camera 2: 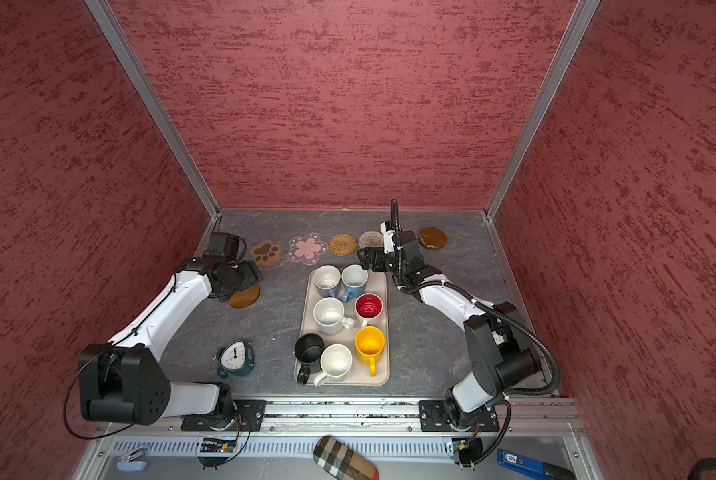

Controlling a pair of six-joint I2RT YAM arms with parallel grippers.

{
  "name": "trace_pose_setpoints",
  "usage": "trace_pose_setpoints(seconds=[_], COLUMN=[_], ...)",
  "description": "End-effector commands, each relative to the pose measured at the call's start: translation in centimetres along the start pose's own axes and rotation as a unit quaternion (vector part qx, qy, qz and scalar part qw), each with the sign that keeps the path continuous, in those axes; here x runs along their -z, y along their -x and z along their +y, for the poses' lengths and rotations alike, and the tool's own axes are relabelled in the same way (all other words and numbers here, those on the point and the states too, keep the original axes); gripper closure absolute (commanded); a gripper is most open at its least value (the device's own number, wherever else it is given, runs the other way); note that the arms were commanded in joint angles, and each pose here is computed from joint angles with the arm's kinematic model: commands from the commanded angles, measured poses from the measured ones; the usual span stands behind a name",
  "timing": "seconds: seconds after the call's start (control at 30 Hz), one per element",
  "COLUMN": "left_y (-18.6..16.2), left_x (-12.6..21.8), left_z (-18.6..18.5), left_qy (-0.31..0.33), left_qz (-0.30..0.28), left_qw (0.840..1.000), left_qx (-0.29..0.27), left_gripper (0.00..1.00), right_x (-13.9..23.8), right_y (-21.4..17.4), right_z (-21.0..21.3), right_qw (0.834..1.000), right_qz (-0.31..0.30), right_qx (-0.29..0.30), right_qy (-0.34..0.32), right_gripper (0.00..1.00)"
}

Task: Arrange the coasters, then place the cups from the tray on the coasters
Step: 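Raise the left gripper and draw it back toward the robot, then move the left gripper over the round wooden coaster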

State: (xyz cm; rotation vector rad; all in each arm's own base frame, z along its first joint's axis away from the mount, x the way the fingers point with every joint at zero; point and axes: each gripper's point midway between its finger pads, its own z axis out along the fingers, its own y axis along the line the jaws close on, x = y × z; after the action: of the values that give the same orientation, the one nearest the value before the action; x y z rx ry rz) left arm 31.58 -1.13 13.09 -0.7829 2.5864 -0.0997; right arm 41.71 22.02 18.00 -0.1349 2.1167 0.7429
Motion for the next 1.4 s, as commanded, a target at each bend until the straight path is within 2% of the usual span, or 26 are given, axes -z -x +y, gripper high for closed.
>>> trace_pose_setpoints(seconds=[0.0,0.2,0.43,0.67,0.97,1.37], left_y=[-2.1,-5.3,-6.5,-6.3,-5.9,-4.0], left_x=[-0.3,-0.8,-2.2,-4.0,-6.8,-9.5], left_z=[1.3,2.6,2.9,2.5,4.1,4.9], left_qy=[0.025,0.043,0.052,0.038,0.042,0.049], left_qz=[0.009,0.015,0.029,0.047,0.065,0.082], left_qw=[0.999,0.998,0.997,0.997,0.994,0.993], left_qx=[0.022,0.036,0.043,0.051,0.070,0.075], left_gripper=[0.18,0.22,0.23,0.25,0.30,0.34], right_x=[0.0,0.2,0.8,1.6,2.1,2.6], right_y=[0.9,1.0,1.2,1.6,2.1,2.6], right_z=[-0.6,-1.6,-1.5,-0.6,-0.6,-0.2], right_qw=[1.000,0.999,0.998,0.999,0.998,0.997], right_qz=[-0.017,-0.026,-0.030,-0.038,-0.046,-0.058], right_qx=[-0.016,-0.044,-0.047,-0.028,-0.027,-0.026], right_qy=[-0.008,-0.003,0.005,0.026,0.031,0.046], right_gripper=[0.01,0.01,0.01,0.01,0.01,0.01])
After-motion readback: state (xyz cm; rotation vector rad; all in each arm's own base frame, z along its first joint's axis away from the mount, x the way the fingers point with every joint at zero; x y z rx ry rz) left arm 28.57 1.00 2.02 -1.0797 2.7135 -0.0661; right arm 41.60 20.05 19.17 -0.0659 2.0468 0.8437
